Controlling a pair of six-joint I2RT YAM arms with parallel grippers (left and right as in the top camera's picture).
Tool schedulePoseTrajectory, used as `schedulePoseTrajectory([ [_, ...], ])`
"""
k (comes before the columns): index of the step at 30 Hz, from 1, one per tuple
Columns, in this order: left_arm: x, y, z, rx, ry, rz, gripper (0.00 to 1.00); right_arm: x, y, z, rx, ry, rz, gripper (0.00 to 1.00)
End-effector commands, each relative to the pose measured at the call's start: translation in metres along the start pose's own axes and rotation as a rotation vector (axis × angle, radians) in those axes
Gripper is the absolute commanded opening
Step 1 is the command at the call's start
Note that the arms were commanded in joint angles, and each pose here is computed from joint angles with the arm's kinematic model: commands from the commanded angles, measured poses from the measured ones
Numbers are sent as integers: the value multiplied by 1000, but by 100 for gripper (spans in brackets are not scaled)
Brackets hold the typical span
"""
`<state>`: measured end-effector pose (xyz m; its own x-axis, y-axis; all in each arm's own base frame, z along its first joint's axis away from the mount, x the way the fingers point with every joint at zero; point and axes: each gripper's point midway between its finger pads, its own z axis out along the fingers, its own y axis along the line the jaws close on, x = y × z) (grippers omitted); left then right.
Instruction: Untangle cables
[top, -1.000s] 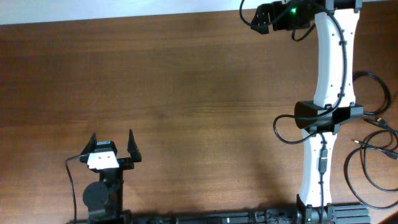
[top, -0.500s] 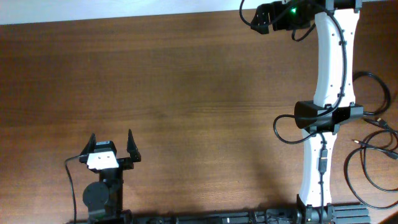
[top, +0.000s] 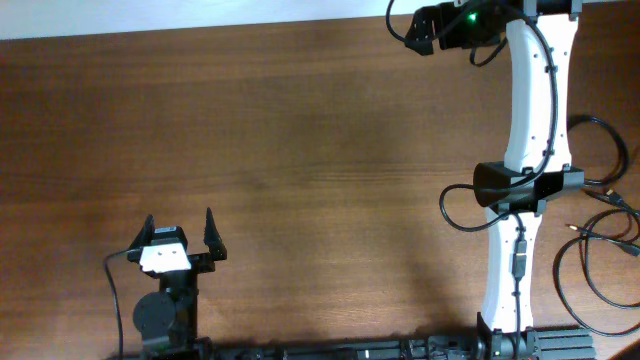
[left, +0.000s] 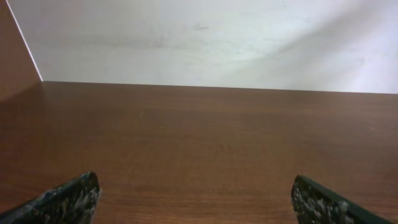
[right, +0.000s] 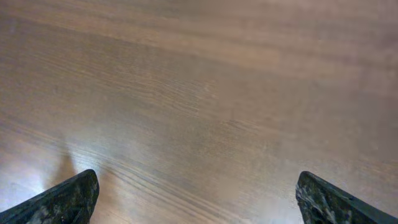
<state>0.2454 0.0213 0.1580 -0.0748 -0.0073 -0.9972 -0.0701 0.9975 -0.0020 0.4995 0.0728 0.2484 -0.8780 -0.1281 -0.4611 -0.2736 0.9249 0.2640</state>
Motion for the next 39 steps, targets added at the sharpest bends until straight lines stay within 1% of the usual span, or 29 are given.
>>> schedulePoseTrajectory([
  [1, 1, 2, 0, -10, 1, -7, 99, 21, -3, 4, 17, 91, 26, 99],
  [4, 1, 2, 0, -10, 2, -7, 99, 38, -8, 21, 15, 105, 32, 99],
  [8, 1, 2, 0, -10, 2, -7, 99, 80, -10, 36, 23, 100, 29, 99],
  [10, 1, 2, 0, -10, 2, -7, 99, 96, -10, 41, 30, 46, 7, 99],
  [15, 1, 2, 0, -10, 2, -7, 99, 120, -11, 51, 62, -249, -97, 99],
  [16, 1, 2, 0, -10, 2, -7, 99, 126, -11, 53, 67, -289, -112, 99],
  [20, 1, 2, 0, -10, 2, -7, 99, 165, -5, 55, 74, -473, -175, 99],
  [23, 1, 2, 0, -10, 2, -7, 99, 188, 4, 40, 94, -681, -251, 99],
  [24, 1, 2, 0, -10, 2, -7, 99, 201, 8, 32, 104, -759, -279, 99],
  [27, 1, 2, 0, -10, 2, -7, 99, 234, 19, 13, 120, -910, -333, 99],
  [28, 1, 2, 0, -10, 2, -7, 99, 238, 22, 7, 120, -933, -343, 99],
  [30, 1, 2, 0, -10, 2, -7, 99, 235, 32, -12, 106, -997, -378, 99],
  [36, 1, 2, 0, -10, 2, -7, 99, 240, 32, -11, 110, -980, -374, 99],
  [39, 1, 2, 0, -10, 2, -7, 99, 249, 32, -7, 106, -943, -360, 99],
])
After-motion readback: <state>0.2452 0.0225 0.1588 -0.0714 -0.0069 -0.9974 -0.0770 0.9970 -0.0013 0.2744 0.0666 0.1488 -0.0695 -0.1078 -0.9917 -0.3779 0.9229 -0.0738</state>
